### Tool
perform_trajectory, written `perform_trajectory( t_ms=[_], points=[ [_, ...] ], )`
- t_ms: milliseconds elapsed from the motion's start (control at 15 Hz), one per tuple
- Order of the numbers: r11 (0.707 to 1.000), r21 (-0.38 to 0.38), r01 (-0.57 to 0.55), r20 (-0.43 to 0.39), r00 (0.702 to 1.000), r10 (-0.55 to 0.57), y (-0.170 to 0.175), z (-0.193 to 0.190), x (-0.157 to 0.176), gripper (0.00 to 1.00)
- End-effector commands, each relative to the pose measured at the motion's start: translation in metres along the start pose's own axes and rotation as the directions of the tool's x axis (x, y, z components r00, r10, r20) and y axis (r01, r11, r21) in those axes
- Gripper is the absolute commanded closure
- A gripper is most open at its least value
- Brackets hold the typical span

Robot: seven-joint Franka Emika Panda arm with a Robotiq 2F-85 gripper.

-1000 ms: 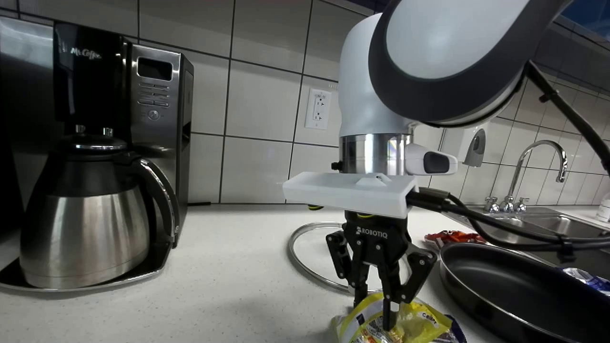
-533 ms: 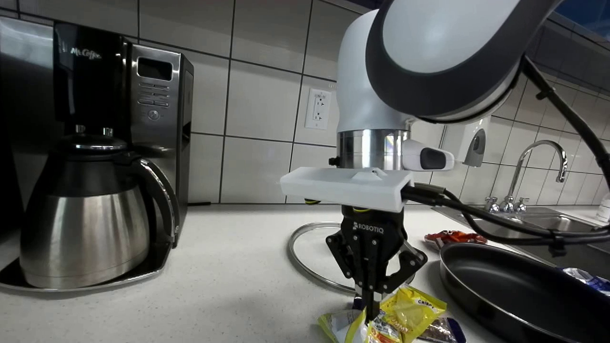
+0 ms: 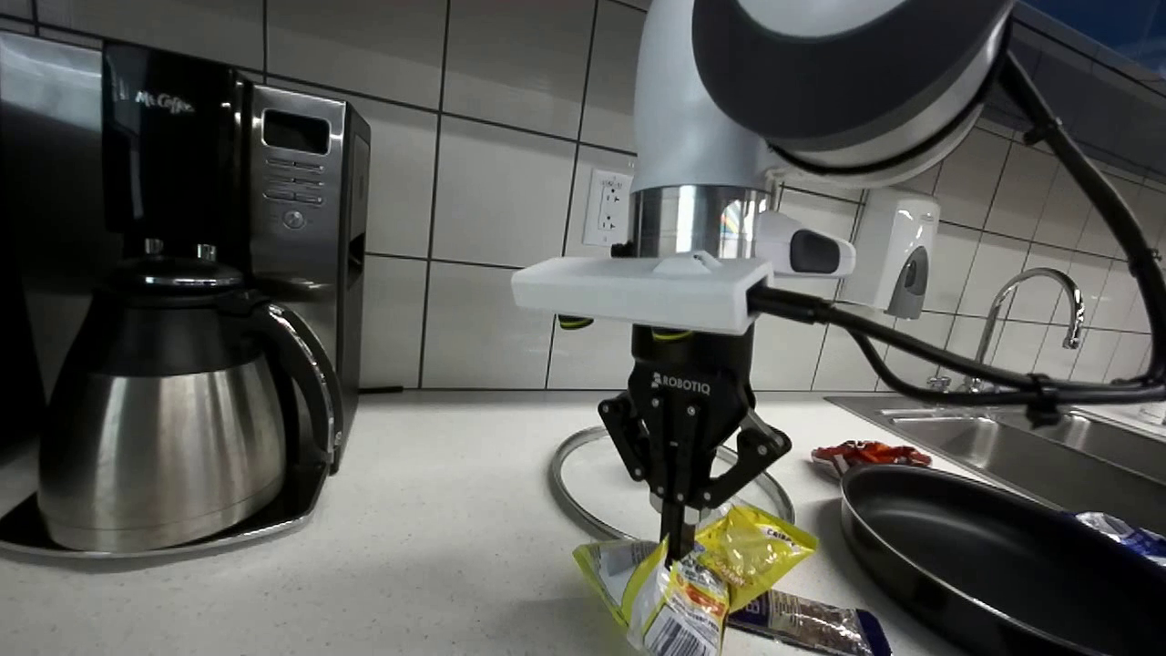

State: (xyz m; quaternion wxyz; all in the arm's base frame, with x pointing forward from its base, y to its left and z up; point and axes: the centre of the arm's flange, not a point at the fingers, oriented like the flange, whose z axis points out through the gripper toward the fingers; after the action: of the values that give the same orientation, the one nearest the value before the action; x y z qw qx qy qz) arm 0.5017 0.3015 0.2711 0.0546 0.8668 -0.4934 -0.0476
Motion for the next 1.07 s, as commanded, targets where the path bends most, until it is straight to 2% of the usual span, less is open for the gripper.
perform_trajectory(
  t_ms=[0,400,1000],
  points=[
    [1.000,0.028,-0.001,-0.015,1.000,0.002,0.009,-0.036,-0.001,1.00],
    [0.998,0.065,-0.005,-0.036,0.999,0.008,0.036,-0.064,0.025,1.00],
    [0.998,0.063,0.010,-0.044,0.999,-0.007,0.111,-0.069,0.092,1.00]
  ],
)
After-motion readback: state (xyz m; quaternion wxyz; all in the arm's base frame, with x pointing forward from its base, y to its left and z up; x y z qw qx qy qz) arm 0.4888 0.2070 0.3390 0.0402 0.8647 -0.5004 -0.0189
